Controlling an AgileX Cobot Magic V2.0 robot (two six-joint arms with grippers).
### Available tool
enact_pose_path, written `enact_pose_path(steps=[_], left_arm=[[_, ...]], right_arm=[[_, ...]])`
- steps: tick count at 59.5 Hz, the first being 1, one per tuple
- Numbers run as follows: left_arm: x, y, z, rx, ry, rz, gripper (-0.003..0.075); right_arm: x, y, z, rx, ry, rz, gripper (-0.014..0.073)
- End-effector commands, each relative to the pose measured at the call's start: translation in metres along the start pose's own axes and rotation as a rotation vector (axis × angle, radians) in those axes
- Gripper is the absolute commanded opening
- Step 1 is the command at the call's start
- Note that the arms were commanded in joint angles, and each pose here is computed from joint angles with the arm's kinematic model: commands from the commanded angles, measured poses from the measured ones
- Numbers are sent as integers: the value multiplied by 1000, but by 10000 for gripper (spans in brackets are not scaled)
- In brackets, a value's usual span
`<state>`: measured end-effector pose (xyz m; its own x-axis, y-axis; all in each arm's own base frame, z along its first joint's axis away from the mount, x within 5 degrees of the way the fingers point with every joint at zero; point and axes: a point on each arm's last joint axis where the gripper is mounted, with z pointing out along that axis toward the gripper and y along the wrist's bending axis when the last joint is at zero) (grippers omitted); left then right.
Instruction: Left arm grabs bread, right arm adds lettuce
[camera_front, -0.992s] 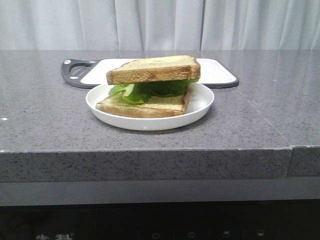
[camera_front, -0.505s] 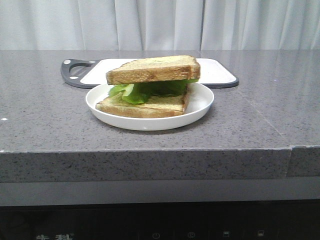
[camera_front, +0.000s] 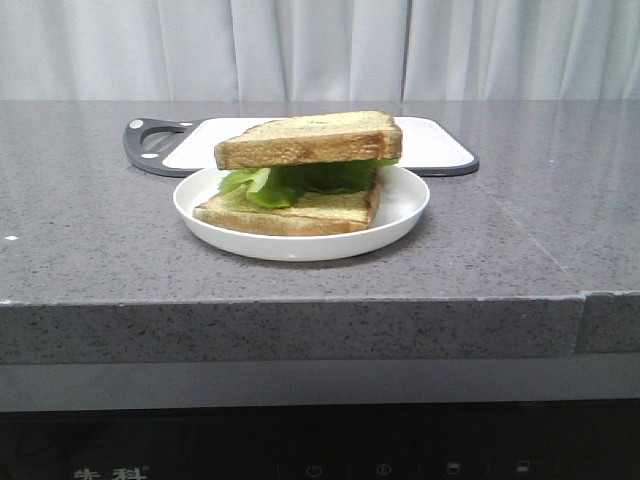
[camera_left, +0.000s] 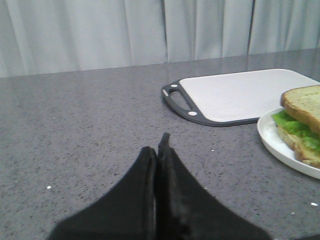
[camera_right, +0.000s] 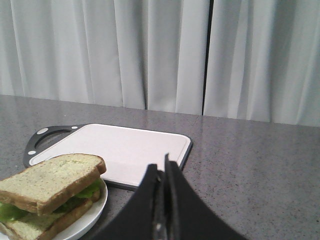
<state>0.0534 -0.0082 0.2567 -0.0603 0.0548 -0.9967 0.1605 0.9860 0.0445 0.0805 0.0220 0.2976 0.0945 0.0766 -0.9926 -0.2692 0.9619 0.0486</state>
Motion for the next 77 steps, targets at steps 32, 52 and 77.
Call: enact_pose_path(steps=[32,52,77], left_arm=[[55,6,4,-158,-62,-50,-20],[55,6,4,-159,-61,-50,-20],[55,6,4,-159,-61,-50,-20]], right_arm=[[-17,-2,0,28,-102,-23,-70],[-17,-2,0,28,-102,-23,-70],[-17,-2,0,28,-103,-23,-70]])
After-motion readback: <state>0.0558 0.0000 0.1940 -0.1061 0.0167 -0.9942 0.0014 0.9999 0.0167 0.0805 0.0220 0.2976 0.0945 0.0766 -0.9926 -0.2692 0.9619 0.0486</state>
